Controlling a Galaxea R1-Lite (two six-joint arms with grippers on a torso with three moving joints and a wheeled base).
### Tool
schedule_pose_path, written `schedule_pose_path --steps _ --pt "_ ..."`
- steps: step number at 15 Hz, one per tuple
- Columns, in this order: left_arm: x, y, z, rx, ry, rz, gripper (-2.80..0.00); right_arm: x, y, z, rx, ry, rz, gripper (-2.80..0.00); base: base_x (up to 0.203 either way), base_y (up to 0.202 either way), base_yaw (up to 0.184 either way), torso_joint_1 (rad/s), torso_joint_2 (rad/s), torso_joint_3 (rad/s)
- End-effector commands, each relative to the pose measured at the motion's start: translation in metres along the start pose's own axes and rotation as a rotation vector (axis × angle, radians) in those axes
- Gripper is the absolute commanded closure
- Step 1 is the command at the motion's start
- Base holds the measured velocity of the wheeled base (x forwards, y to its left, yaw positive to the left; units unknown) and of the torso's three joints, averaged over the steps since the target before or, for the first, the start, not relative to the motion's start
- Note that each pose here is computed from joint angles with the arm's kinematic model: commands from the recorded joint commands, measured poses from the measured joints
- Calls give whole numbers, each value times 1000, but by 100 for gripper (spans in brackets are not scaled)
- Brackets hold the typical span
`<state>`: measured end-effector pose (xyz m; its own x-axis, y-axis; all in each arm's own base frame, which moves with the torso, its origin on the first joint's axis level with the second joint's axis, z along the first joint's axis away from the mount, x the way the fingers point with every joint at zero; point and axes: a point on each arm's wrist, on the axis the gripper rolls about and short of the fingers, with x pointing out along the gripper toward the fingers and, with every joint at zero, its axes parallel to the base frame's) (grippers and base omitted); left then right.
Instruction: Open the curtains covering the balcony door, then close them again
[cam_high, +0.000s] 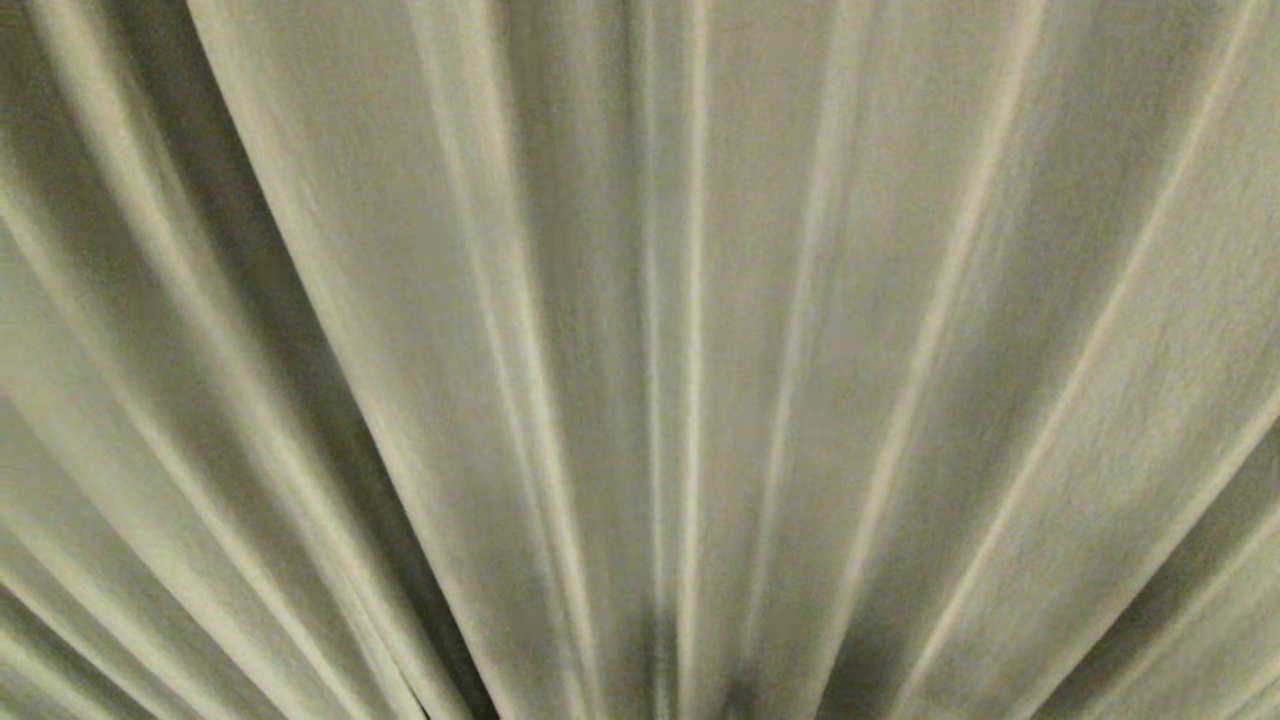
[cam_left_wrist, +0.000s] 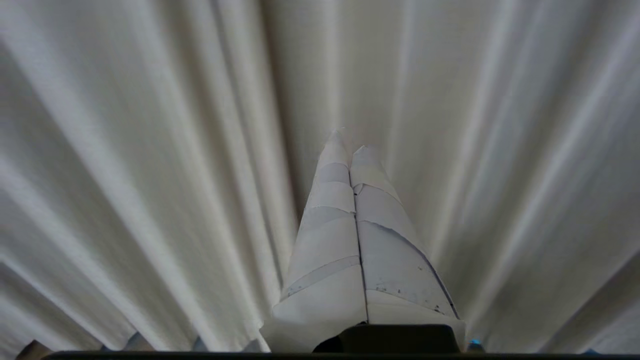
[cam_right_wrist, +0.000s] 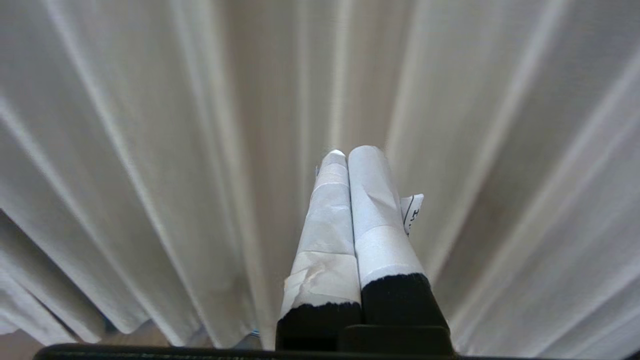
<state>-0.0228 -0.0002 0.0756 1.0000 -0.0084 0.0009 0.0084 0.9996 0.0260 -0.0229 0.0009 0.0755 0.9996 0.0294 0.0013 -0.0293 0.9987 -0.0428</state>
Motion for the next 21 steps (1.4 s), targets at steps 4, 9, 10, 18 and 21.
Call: schedule_pose_path --steps 4,9,10,18,21 --pt "0 0 0 0 -1 1 0 0 0 0 -2 1 1 0 0 178 1 0 5 2" --pt "0 0 0 -7 -1 1 0 0 0 0 0 1 1 0 0 189 0 3 2 2" --pt "0 0 0 -10 -1 1 0 0 0 0 0 1 1 0 0 187 -1 2 2 7" --pt "0 0 0 -12 -1 2 0 0 0 0 1 1 0 0 0 188 0 2 2 3" --pt "0 0 0 -12 -1 2 0 0 0 0 1 1 0 0 0 188 1 2 2 1"
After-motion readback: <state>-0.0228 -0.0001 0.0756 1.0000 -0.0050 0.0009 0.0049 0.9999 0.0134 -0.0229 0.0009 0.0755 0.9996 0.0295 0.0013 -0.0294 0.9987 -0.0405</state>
